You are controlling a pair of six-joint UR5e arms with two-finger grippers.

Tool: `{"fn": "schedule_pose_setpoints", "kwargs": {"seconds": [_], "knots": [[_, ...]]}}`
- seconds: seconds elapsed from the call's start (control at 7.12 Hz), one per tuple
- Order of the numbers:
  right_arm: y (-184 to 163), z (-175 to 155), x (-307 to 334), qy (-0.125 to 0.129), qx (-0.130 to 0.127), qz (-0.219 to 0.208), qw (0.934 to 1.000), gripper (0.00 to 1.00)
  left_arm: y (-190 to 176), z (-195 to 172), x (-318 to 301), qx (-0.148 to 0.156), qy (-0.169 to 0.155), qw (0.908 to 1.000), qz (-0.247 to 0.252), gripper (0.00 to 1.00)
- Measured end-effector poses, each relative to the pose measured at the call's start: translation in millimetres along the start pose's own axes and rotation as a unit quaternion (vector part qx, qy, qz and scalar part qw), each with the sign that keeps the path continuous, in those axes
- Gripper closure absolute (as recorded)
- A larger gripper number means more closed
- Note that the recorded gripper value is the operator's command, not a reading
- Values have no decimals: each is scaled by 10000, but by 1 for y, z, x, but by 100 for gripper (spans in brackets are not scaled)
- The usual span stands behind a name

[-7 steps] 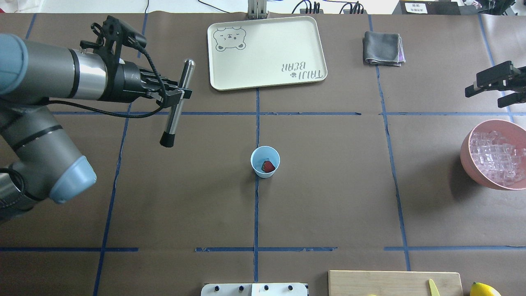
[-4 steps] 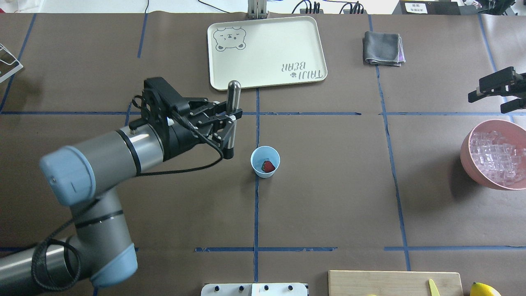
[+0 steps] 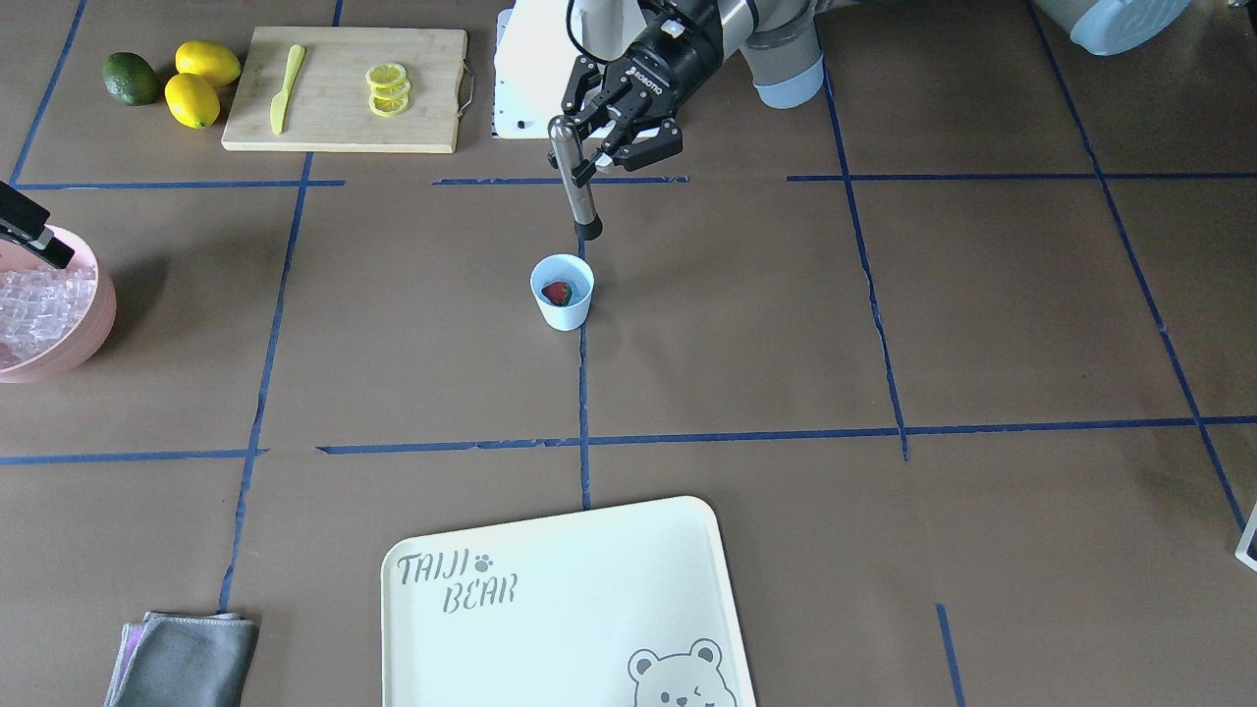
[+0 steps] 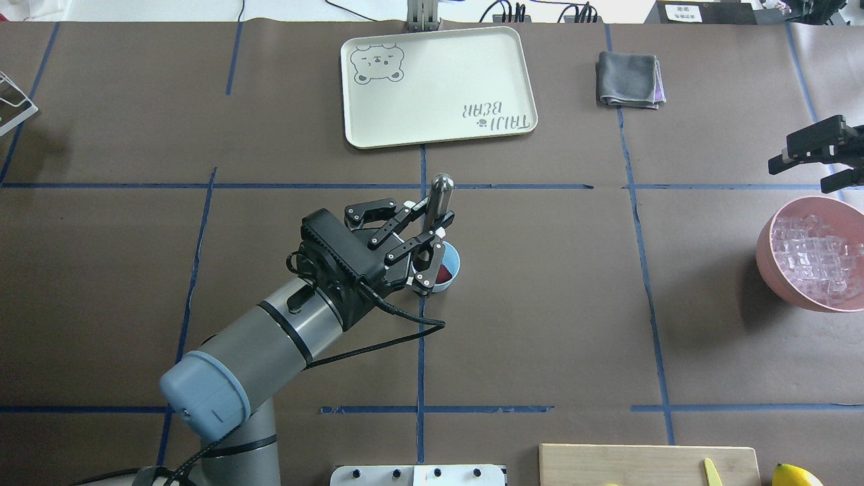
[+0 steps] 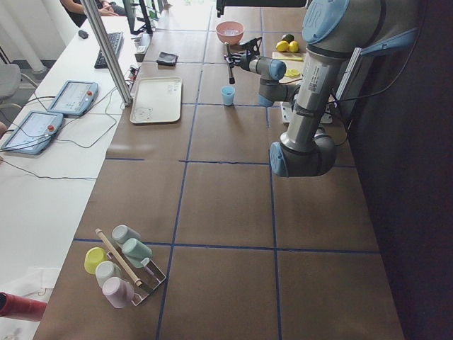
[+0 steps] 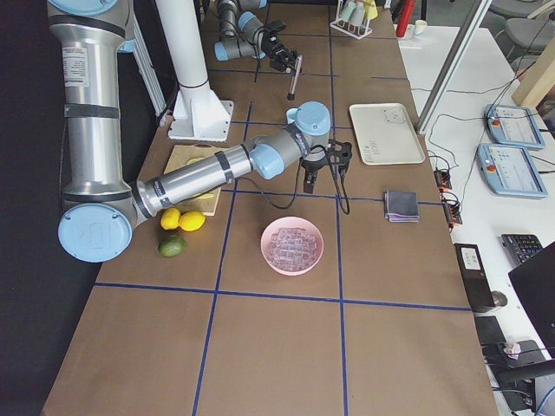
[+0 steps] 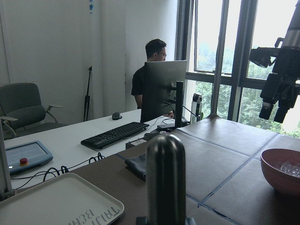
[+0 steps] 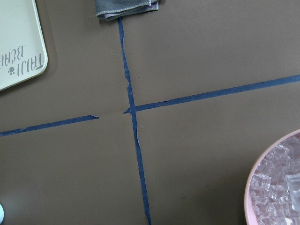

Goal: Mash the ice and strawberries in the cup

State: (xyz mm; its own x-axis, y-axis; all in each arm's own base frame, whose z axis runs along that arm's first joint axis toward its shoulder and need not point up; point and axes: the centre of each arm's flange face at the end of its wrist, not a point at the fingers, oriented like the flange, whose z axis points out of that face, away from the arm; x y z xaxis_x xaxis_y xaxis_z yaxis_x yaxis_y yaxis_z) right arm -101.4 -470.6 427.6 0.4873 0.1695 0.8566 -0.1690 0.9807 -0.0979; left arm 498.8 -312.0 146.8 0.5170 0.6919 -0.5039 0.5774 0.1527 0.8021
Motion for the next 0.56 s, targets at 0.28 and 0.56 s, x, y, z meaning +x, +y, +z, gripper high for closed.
{"fn": "schedule_pose_setpoints", "kwargs": {"seconds": [0.28,0.56], "knots": [[-1,2,3,8,-32,30,10000,0,13,23,13,-78,-68,9999,121,99],[-1,3,4,11,-40,33,10000,0,34,41,18,-187,-111,9995,209,99]]}}
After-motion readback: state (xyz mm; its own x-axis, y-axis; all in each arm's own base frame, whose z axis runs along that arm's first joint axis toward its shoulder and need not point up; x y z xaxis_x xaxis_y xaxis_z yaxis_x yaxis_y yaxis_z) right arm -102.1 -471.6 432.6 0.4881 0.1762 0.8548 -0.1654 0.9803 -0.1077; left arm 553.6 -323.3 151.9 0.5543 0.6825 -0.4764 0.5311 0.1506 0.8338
